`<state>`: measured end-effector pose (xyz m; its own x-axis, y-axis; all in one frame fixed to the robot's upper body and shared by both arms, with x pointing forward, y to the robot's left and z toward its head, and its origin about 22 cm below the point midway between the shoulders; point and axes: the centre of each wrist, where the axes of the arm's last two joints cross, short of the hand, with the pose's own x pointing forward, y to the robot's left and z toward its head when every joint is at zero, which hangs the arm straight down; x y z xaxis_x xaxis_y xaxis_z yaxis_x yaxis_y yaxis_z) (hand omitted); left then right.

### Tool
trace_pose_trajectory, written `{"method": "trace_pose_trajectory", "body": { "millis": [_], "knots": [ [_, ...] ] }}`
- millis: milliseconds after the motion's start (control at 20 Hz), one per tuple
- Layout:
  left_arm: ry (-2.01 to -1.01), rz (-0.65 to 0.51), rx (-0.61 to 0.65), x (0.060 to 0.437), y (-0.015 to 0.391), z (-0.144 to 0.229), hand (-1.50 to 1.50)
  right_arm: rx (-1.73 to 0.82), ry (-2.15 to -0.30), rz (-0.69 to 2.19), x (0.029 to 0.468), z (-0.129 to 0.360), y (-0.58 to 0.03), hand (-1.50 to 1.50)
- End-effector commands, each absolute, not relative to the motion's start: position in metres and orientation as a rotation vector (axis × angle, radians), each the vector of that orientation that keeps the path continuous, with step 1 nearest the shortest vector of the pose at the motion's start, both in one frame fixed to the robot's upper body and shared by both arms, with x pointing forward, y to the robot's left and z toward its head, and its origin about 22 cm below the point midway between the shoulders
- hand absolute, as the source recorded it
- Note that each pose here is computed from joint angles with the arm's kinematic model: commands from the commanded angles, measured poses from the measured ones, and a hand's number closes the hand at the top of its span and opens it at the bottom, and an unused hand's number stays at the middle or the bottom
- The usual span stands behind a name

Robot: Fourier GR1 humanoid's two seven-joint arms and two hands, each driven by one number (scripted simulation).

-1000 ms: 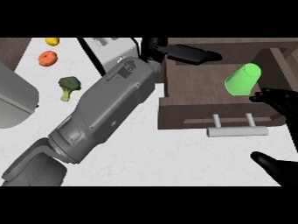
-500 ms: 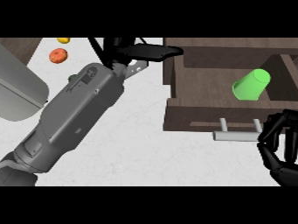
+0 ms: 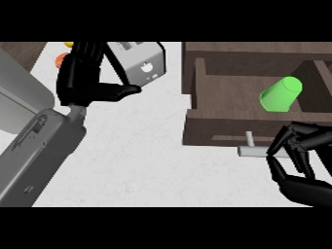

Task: Pick up the cup, place it into the drawer and close the drawer

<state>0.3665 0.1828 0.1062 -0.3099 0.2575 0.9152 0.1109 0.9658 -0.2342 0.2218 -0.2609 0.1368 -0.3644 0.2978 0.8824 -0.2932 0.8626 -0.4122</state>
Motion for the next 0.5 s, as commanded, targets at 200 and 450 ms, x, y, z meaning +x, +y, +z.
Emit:
{"method": "trace_pose_trajectory", "body": {
  "millis": [200, 450],
  "knots": [
    [-1.881, 0.163, -0.261, 0.329, 0.237, 0.094, -1.50, -0.249, -1.794, 1.010, 0.242, 0.129, -0.262, 1.50],
    [-1.868, 0.179, -0.281, 0.300, 0.261, 0.074, -1.50, -0.354, -1.714, 1.169, 0.247, 0.084, -0.242, 1.50]
  ]
}}
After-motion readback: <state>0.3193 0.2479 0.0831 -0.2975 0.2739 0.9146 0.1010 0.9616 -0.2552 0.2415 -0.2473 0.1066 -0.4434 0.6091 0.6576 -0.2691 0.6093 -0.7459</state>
